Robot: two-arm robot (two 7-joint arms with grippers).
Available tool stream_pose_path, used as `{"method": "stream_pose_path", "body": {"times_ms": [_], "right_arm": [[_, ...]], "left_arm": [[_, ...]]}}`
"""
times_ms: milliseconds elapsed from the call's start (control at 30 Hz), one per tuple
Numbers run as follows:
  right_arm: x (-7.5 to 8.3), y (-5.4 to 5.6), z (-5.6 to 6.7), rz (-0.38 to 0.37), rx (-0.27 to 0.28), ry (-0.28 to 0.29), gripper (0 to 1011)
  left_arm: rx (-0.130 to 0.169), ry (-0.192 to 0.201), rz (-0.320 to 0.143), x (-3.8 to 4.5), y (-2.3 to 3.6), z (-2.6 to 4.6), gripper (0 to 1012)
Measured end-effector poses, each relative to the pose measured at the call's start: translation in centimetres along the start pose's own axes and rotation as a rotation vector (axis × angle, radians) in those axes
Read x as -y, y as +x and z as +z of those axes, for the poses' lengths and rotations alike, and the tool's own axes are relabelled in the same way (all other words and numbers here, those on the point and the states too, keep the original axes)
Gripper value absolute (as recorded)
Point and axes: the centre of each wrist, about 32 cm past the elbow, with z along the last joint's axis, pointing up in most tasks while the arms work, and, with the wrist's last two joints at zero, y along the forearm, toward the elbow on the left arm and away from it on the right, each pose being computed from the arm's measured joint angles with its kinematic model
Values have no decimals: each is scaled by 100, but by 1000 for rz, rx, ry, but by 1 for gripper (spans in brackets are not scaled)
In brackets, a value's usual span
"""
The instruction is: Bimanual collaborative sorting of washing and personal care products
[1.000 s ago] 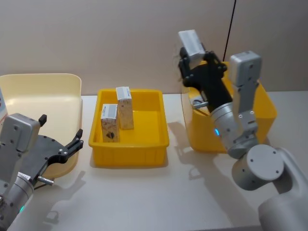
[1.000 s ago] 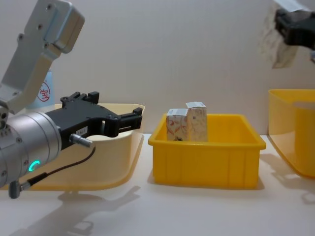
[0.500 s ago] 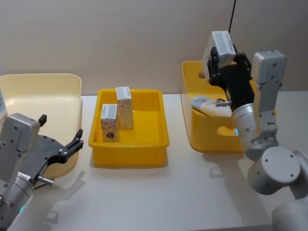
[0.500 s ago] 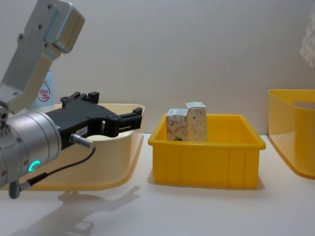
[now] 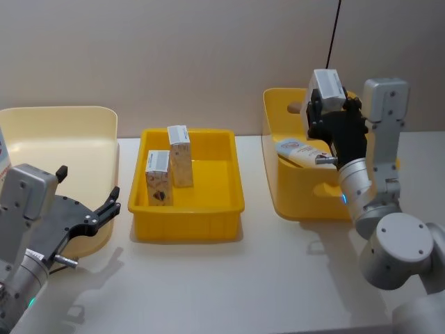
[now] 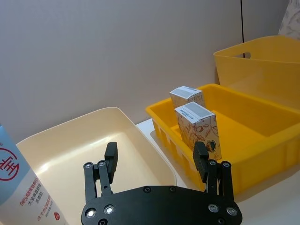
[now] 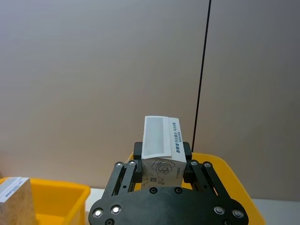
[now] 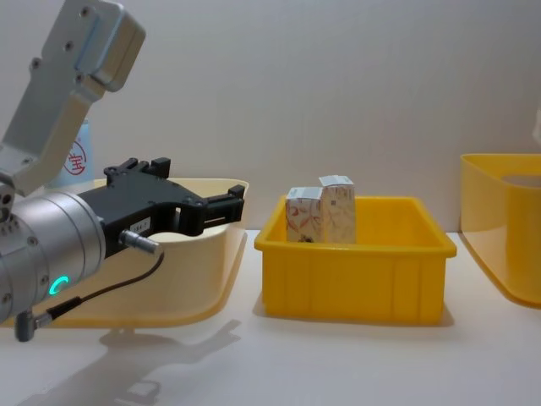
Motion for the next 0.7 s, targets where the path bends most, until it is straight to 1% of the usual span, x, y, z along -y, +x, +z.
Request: {"method": "stream_pose_path", "body": {"times_ms": [300, 400, 600, 700], "right_arm": [[-39, -37, -20, -14, -7, -74, 444], [-56, -48, -28, -17, -8, -90, 444], [-108, -83, -62, -24, -12, -143, 444], [-125, -94, -75, -26, -11, -161, 444]], "left_arm": [[0, 0, 0, 0, 0, 0, 1003], [0, 0, 0, 0, 0, 0, 1003], [0, 0, 0, 0, 0, 0, 1003], [0, 0, 0, 0, 0, 0, 1003]]}}
